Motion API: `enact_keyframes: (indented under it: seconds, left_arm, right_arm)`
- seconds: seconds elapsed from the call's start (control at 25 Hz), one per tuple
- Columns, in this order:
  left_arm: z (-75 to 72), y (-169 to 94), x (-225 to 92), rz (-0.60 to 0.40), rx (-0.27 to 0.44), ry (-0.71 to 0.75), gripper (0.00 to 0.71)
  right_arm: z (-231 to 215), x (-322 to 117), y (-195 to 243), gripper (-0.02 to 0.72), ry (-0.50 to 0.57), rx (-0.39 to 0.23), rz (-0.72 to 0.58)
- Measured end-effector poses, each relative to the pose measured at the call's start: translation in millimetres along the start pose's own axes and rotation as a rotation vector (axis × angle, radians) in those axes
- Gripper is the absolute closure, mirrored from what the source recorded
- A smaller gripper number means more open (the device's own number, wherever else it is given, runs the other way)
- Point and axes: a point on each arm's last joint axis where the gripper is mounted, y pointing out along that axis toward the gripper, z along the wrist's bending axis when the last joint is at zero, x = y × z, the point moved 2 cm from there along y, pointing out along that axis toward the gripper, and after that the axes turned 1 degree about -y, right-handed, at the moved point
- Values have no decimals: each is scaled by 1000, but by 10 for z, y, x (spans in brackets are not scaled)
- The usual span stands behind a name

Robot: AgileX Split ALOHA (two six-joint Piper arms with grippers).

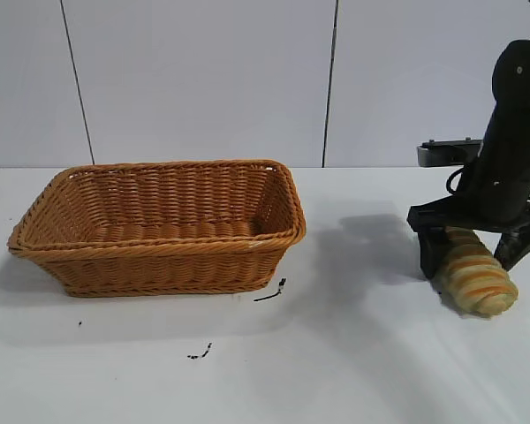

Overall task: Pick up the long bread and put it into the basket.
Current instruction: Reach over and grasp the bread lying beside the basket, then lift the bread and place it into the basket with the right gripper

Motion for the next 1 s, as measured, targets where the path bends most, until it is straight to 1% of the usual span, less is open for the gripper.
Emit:
enact_keyframes:
  seconds: [0.12, 0.36, 0.44, 0.64, 0.8, 1.0]
  left_arm:
    - [0, 0, 0, 0, 0, 0, 14]
    - [0, 0, 0, 0, 0, 0, 14]
    - [0, 0, 0, 0, 0, 0, 14]
    - [0, 0, 0, 0, 0, 0, 14]
    - [0, 0, 0, 0, 0, 0, 14]
    - [0, 0, 0, 0, 0, 0, 14]
  right_arm:
    - [-1, 121, -241, 539, 1, 0, -27]
    - [35, 452, -1088, 549, -11, 1, -126]
    - [102, 546, -1324, 554, -42, 4, -155]
    - [362, 705, -1694, 560, -123, 19, -229]
    - [676, 864, -1886, 560, -222, 36, -296]
    - [1268, 1024, -1900, 560, -415, 64, -344]
